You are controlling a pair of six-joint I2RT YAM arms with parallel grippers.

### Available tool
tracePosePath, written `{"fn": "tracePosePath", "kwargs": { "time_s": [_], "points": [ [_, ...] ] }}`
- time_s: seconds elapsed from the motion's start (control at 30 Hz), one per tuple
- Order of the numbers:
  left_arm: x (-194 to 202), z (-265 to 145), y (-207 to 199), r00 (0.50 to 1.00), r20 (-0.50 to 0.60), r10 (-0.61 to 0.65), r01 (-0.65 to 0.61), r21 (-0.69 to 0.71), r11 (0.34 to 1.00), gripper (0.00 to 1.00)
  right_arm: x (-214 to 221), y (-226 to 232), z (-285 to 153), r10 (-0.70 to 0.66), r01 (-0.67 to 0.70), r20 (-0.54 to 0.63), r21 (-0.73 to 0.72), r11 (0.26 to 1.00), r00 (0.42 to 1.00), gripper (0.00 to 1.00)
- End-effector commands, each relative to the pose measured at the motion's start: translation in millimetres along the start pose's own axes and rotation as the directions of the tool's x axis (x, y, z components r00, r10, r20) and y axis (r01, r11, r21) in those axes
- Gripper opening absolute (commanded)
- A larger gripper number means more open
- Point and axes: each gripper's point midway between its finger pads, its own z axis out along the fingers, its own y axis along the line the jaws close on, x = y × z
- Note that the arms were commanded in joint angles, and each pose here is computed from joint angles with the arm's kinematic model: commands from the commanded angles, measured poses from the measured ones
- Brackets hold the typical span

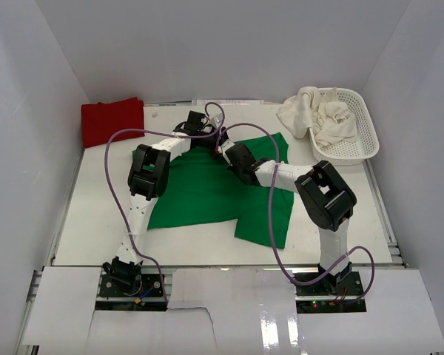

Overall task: Fold and stack the t-shirts
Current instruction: Fold the flattened tshirt in 1/3 of the way

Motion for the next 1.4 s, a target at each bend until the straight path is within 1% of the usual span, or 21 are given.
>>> {"fn": "tracePosePath", "kwargs": {
  "time_s": [0.0,0.13,0.2,0.23,0.3,0.4,0.53,0.67,0.77,0.83,0.9,0.93,1.0,1.03,1.17,1.27,1.33,1.37],
  "points": [
    [7.0,-1.2,-1.3,1.000,-0.019,0.004,-0.005,-0.022,1.000,0.52,-20.6,-11.3,-1.7,0.029,-0.030,0.050,0.032,0.999,0.998,0.12],
    [5.5,-1.8,-2.2,1.000,-0.018,0.008,-0.008,-0.026,1.000,0.52,-21.3,-9.2,-0.5,0.034,-0.035,0.050,0.008,0.999,0.998,0.09],
    [4.0,-1.6,-3.0,1.000,-0.016,0.010,-0.011,-0.025,1.000,0.52,-26.0,-6.9,-3.2,0.061,-0.059,0.044,-0.042,0.997,0.997,0.08],
    [4.9,-1.6,-2.5,1.000,-0.020,0.008,-0.009,-0.026,1.000,0.52,-27.7,-1.7,-1.7,0.083,-0.078,0.043,-0.106,0.991,0.996,0.08],
    [4.9,-1.1,-1.4,1.000,-0.021,0.005,-0.005,-0.029,1.000,0.53,-34.5,-3.9,-6.6,0.132,-0.127,0.024,-0.159,0.979,0.991,0.08],
    [4.9,-1.4,-1.4,1.000,-0.022,0.007,-0.007,-0.031,0.999,0.52,-44.3,0.0,-13.8,0.203,-0.189,0.019,-0.289,0.939,0.979,0.08],
    [4.4,-1.6,-1.3,1.000,-0.022,0.008,-0.009,-0.034,0.999,0.53,-44.9,-4.4,-15.4,0.247,-0.243,-0.040,-0.376,0.894,0.968,0.08],
    [5.7,-1.5,-0.6,1.000,-0.025,0.006,-0.007,-0.034,0.999,0.52,-39.8,-4.4,-14.5,0.254,-0.272,-0.099,-0.428,0.862,0.962,0.11],
    [6.9,-1.1,-0.3,1.000,-0.027,0.005,-0.006,-0.038,0.999,0.52,-33.3,-1.1,-17.3,0.265,-0.302,-0.145,-0.479,0.824,0.953,0.12],
    [6.5,-1.7,0.5,1.000,-0.025,0.003,-0.004,-0.040,0.999,0.52,-33.3,2.8,-21.0,0.288,-0.329,-0.162,-0.534,0.779,0.944,0.13],
    [7.3,-1.5,1.4,1.000,-0.028,0.001,-0.002,-0.041,0.999,0.52,-34.2,7.8,-28.2,0.305,-0.355,-0.186,-0.586,0.729,0.934,0.18],
    [7.3,-1.5,1.4,1.000,-0.028,0.001,-0.002,-0.041,0.999,0.53,-32.7,6.3,-27.8,0.314,-0.368,-0.197,-0.590,0.719,0.929,0.26],
    [8.0,-1.5,2.0,1.000,-0.029,0.000,-0.001,-0.042,0.999,0.52,-31.7,3.9,-29.2,0.334,-0.393,-0.214,-0.594,0.702,0.918,0.38],
    [7.9,-1.8,1.4,1.000,-0.029,0.000,-0.001,-0.042,0.999,0.52,-32.7,2.5,-31.6,0.340,-0.397,-0.212,-0.597,0.698,0.916,0.48],
    [8.5,-2.5,1.8,1.000,-0.030,0.002,-0.004,-0.048,0.999,0.52,-37.1,-7.4,-40.3,0.356,-0.388,-0.175,-0.579,0.717,0.918,0.54],
    [8.1,-3.2,0.5,1.000,-0.030,0.005,-0.006,-0.047,0.999,0.53,-37.6,-12.7,-47.4,0.364,-0.384,-0.152,-0.561,0.734,0.919,0.55],
    [8.6,-3.1,0.9,1.000,-0.030,0.004,-0.005,-0.048,0.999,0.52,-34.2,-19.1,-50.6,0.366,-0.380,-0.137,-0.529,0.758,0.920,0.55],
    [8.4,-3.6,0.0,1.000,-0.030,0.007,-0.008,-0.047,0.999,0.52,-34.8,-29.0,-55.9,0.371,-0.376,-0.112,-0.487,0.789,0.922,0.55]
  ]
}}
